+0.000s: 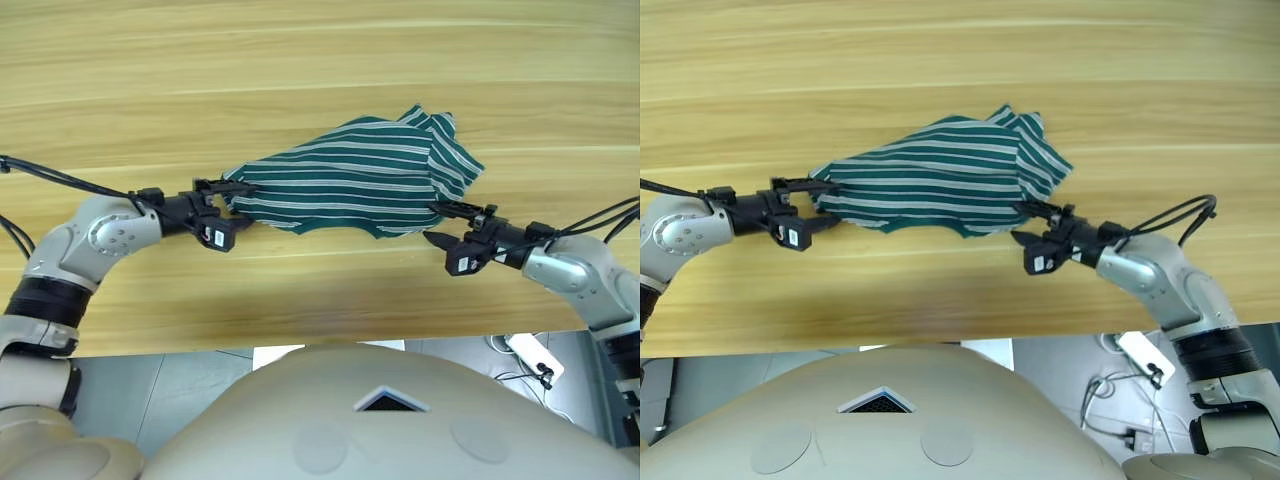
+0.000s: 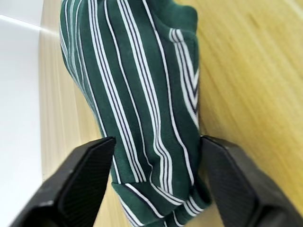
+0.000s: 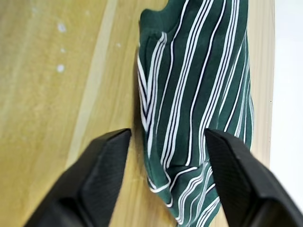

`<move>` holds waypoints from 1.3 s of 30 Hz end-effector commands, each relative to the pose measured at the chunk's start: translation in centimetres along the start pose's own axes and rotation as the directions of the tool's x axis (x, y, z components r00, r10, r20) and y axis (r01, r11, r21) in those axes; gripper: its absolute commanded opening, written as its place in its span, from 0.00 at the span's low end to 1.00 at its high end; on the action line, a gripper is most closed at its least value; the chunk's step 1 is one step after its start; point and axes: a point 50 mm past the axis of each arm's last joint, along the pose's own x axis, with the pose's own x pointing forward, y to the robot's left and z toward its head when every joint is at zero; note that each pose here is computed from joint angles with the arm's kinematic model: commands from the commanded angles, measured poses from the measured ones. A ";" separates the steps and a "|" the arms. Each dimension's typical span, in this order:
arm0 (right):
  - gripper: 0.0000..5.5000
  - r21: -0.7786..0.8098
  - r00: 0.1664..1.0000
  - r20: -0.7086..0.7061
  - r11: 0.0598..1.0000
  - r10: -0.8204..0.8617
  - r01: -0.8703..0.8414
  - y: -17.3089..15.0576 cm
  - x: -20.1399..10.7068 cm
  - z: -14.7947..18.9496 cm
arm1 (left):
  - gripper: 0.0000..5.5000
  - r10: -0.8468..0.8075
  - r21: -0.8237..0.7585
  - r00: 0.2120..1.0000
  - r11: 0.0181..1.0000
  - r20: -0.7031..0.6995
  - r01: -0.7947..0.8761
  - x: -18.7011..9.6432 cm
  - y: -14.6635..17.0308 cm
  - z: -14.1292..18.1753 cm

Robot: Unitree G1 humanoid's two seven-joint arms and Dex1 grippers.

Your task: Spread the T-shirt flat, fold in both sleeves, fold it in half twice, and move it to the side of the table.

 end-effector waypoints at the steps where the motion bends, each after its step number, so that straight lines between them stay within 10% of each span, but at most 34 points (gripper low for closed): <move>1: 0.38 0.035 0.994 -0.089 0.998 0.061 -0.058 1.1 0.3 -1.3 | 0.44 -0.088 -0.023 0.996 0.996 -0.012 0.088 0.3 -1.6 -0.1; 13: 0.00 0.044 0.994 -0.096 0.998 0.051 -0.047 1.0 0.6 -1.3 | 0.10 -0.098 -0.032 0.995 0.995 -0.010 0.097 0.1 -1.8 0.0; 27: 0.00 0.040 0.997 -0.052 0.998 -0.048 0.050 -0.4 0.3 -0.7 | 0.00 0.168 -0.020 0.985 0.986 0.033 -0.167 -1.3 2.7 -0.1; 39: 0.00 0.106 0.825 0.217 0.852 -0.522 0.512 -8.0 -8.0 2.0 | 0.00 0.604 -0.156 0.734 0.794 0.312 -0.587 -8.8 9.8 3.2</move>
